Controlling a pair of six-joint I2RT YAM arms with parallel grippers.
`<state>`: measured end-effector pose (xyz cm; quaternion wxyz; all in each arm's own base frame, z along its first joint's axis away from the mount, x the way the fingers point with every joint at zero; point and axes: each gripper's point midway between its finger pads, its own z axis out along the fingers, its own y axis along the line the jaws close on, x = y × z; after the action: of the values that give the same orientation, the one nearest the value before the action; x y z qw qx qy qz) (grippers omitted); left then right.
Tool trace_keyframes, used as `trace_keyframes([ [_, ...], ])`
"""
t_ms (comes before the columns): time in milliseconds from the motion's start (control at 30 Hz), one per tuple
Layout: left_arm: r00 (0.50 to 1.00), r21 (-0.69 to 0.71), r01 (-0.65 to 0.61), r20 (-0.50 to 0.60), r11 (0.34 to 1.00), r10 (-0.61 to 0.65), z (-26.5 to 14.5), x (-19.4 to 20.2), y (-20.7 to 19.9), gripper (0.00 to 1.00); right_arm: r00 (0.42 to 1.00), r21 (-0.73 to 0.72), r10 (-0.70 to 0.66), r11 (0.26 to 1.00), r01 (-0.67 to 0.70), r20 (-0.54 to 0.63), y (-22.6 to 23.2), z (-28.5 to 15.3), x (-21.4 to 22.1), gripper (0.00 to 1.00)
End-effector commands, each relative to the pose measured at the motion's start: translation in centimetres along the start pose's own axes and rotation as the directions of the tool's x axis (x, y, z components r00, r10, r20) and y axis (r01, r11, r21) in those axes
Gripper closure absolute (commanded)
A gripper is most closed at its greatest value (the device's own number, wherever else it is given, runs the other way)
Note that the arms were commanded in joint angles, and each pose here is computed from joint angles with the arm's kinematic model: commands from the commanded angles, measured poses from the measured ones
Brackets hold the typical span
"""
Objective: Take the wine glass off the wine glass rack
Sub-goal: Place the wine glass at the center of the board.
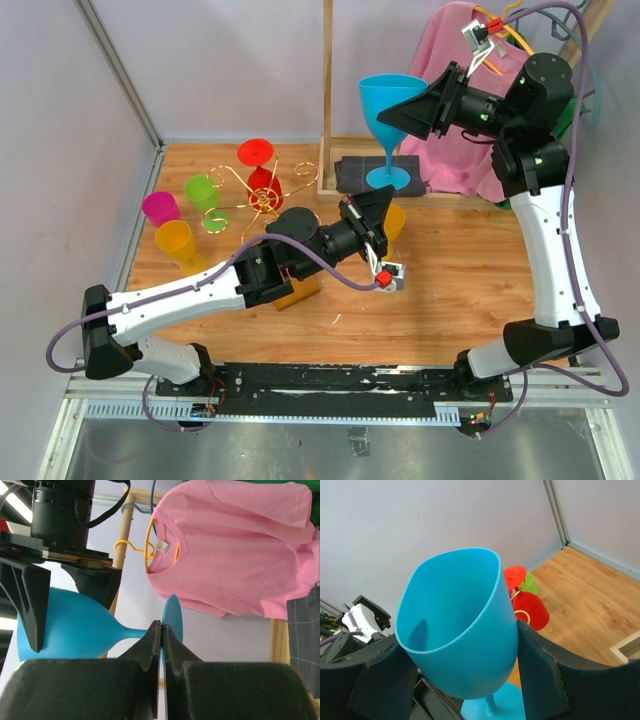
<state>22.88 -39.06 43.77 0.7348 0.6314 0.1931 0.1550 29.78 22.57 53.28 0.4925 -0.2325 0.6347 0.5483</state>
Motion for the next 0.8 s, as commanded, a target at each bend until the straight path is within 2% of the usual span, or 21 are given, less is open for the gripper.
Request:
trace_keyframes([
  [0, 0.999, -0.078, 0.027, -0.033, 0.997, -0.029, -0.4, 0.3, 2.4, 0.79, 1.0, -0.055, -0.027, 0.998, 0.028, 0.012, 2.7, -0.7, -0.2, 0.59],
  [100, 0.992, -0.125, 0.063, -0.097, 0.99, -0.076, -0.5, 1.4, 3.5, 0.23, 0.999, -0.023, -0.039, 0.999, 0.04, 0.032, 2.4, -1.1, -0.4, 0.58],
  [167, 0.983, -0.158, 0.108, -0.131, 0.981, -0.13, -0.8, 2.0, 4.6, 0.06, 0.998, 0.002, -0.045, 0.999, 0.045, 0.048, 2.0, -1.6, -0.7, 0.58],
  [200, 0.977, -0.168, 0.134, -0.14, 0.977, -0.158, -1.1, 2.3, 5.1, 0.02, 0.997, 0.019, -0.052, 0.999, 0.051, 0.059, 1.8, -1.8, -0.9, 0.58],
  [367, 0.96, -0.195, 0.191, -0.169, 0.962, -0.225, -3.1, 3.0, 6.2, 0.01, 0.991, 0.118, -0.082, 0.991, 0.069, 0.107, 0.1, -3.6, -2.4, 0.58],
  [467, 0.934, -0.209, 0.258, -0.195, 0.943, -0.299, -4.6, 3.7, 6.7, 0.01, 0.984, 0.23, -0.122, 0.969, 0.091, 0.127, -1.8, -5.4, -3.2, 0.59],
  [600, 0.842, -0.305, 0.413, -0.232, 0.858, -0.487, -6.7, 5.4, 10.0, 0.01, 0.982, 0.427, -0.175, 0.895, 0.129, 0.07, -5.2, -7.5, -1.9, 0.59],
  [767, 0.692, -0.431, 0.543, -0.257, 0.721, -0.675, -7.7, 7.9, 13.9, 0.01, 0.968, 0.632, -0.25, 0.755, 0.178, 0.026, -8.6, -10.9, 0.3, 0.6],
])
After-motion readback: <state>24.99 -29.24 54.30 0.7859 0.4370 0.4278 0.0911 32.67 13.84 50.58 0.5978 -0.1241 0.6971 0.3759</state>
